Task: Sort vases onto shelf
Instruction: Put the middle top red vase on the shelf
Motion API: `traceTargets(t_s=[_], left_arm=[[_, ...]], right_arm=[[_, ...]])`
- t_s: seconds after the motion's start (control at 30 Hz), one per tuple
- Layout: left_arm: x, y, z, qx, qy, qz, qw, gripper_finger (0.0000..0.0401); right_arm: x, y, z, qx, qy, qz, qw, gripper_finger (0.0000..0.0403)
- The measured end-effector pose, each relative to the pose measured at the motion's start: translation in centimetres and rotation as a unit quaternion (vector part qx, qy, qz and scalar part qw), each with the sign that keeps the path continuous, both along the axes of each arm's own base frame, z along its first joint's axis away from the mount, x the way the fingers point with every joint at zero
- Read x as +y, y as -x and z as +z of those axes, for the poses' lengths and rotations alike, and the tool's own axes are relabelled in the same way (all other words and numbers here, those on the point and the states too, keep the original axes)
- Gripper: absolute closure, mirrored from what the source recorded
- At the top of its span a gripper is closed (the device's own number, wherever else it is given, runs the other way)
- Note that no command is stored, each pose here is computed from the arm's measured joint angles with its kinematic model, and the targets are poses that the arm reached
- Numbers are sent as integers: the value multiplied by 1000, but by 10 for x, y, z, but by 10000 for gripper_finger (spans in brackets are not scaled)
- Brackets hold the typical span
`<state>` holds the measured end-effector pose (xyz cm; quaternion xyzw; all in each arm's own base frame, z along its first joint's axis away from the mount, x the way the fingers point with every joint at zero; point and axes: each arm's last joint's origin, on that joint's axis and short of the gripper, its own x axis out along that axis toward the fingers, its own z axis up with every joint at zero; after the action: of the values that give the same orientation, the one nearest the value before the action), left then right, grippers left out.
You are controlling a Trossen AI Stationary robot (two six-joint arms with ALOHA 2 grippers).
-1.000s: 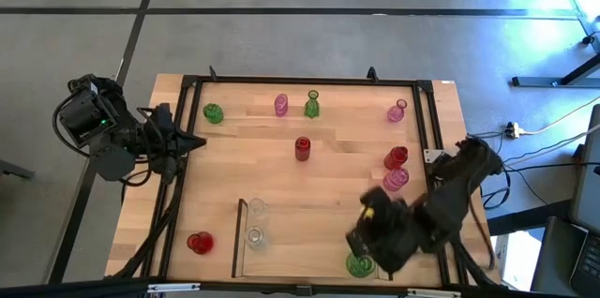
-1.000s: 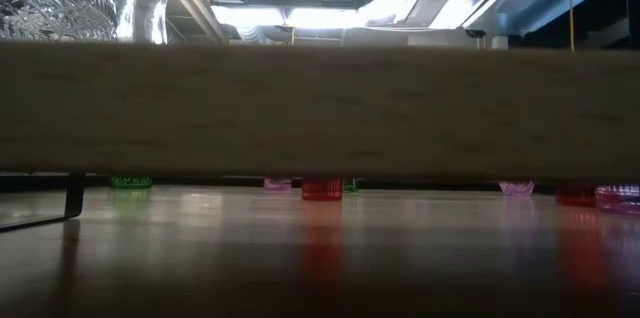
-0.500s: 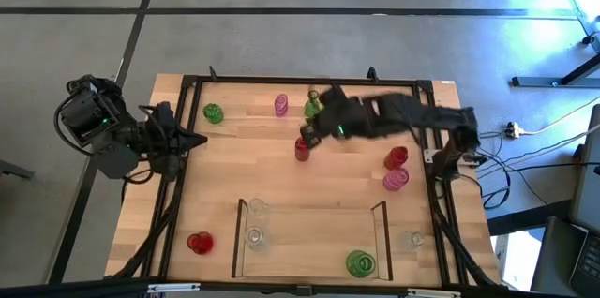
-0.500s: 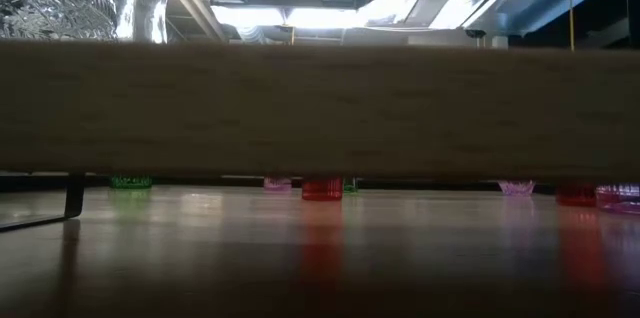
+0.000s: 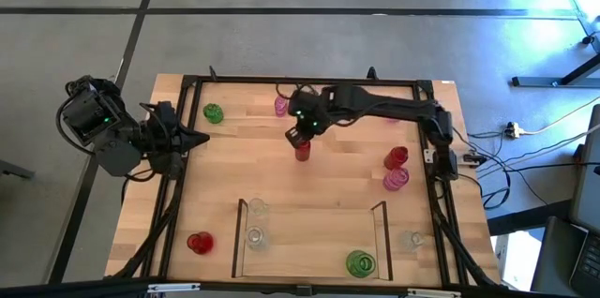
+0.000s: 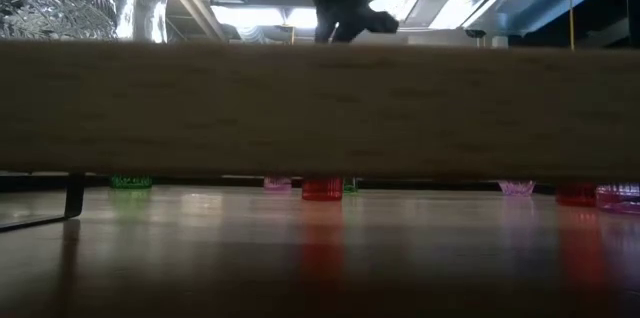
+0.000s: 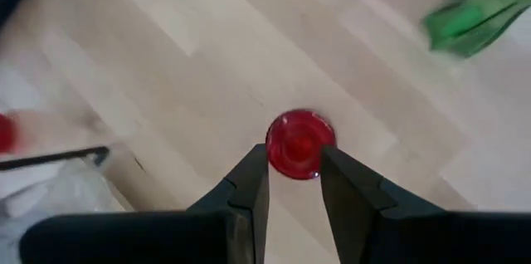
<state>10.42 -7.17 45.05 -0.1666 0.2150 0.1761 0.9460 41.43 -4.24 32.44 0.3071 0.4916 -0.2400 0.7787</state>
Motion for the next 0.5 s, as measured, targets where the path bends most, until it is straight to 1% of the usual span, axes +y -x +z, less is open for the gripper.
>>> traceTargets(t_s=[0.2, 0.33, 0.5], left_arm=[[0, 0, 0, -3, 4, 0, 1000, 401], [0, 0, 0, -5, 11, 4, 1000, 401], [0, 0, 0, -5, 11, 4, 1000, 401]], right_arm=[[-3, -10, -28, 52, -12, 3, 999, 310], [-3, -11, -35, 72, -10, 9, 997, 310], [-4, -14, -39, 72, -7, 12, 997, 310]])
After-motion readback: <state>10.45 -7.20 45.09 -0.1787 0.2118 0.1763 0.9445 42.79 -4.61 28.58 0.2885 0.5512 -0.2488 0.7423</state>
